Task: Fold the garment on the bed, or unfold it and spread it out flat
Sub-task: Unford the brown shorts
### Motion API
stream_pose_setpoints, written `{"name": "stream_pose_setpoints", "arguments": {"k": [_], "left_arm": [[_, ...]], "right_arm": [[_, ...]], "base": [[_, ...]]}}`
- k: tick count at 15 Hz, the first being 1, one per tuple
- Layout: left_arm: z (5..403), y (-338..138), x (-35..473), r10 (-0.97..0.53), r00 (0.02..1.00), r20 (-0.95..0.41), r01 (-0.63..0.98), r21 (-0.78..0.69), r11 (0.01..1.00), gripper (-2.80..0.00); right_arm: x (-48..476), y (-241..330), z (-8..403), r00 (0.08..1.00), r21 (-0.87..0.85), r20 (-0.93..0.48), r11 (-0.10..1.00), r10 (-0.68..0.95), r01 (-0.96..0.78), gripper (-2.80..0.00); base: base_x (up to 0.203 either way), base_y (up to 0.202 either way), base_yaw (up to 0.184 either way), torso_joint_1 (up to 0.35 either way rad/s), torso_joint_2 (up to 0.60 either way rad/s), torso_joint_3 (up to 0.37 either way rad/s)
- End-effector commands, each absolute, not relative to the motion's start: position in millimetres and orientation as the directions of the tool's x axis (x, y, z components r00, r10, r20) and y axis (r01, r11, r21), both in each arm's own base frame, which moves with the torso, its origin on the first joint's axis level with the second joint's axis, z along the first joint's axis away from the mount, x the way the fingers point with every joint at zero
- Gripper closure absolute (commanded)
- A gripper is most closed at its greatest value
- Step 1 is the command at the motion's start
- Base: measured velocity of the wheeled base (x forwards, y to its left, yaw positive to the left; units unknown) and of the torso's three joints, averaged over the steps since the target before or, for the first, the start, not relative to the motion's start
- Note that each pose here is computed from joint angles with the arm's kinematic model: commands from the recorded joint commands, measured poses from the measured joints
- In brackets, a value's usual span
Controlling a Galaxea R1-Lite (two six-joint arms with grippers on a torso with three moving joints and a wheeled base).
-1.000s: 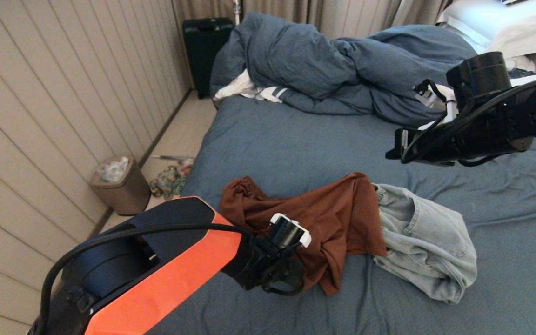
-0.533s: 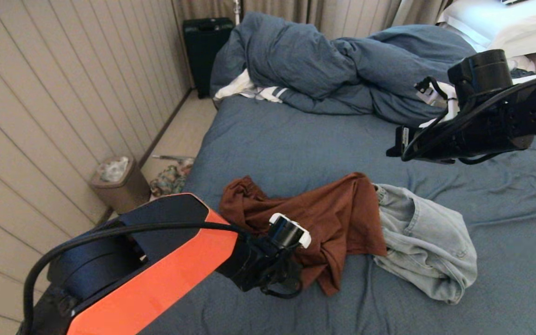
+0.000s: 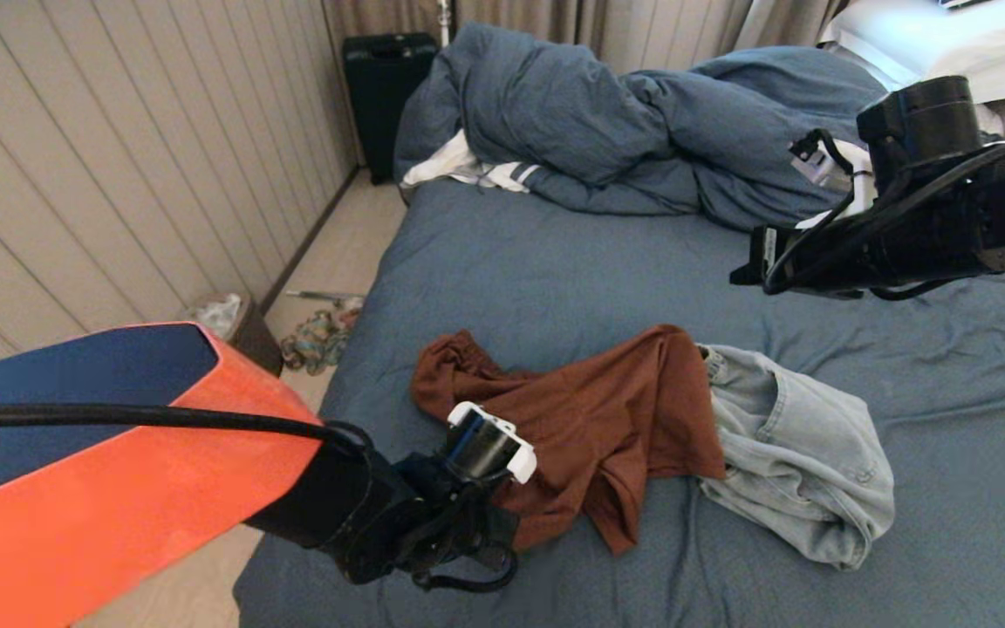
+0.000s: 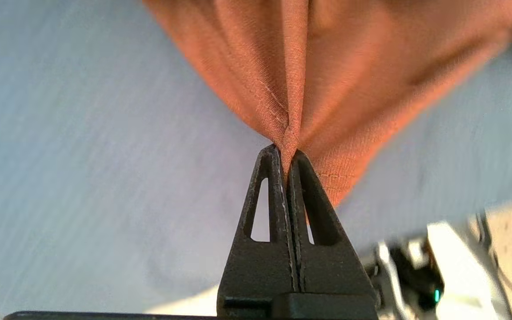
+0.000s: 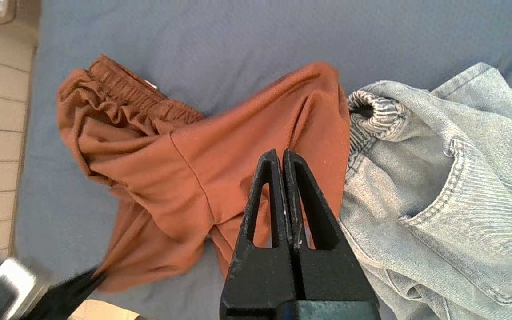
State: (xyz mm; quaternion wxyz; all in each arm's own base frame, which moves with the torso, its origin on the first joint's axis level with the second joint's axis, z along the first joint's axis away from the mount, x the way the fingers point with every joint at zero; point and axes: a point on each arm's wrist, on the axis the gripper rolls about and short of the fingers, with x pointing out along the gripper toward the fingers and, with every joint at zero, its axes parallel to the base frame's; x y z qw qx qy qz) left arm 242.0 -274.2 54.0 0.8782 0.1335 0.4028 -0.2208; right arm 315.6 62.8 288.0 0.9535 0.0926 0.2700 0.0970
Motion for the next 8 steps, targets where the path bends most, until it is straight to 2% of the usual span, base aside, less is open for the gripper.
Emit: {"name": "stream_pose_setpoints", "arguments": {"k": [1,8], "left_arm": [[72.2,-250.8,211.2,-0.283,0.577,-0.766,0.494,0.051,0.868,0.00],[99.1,-183.3,135.6,-0.250,0.592,-0.766,0.466,0.073,0.882,0.00]], "right_arm": [[313.1,62.0,291.2,0.840,0.231,-0.489,0.963,0.236,-0.137,0.00],[309.4,61.8,294.9,0.844,0.233,-0.480,0.962,0.239,-0.140,0.00]], "base": [[0.000,0.000,0.000,0.000,0.00,0.000],[0.000,0.000,0.000,0.000,0.00,0.000]]}}
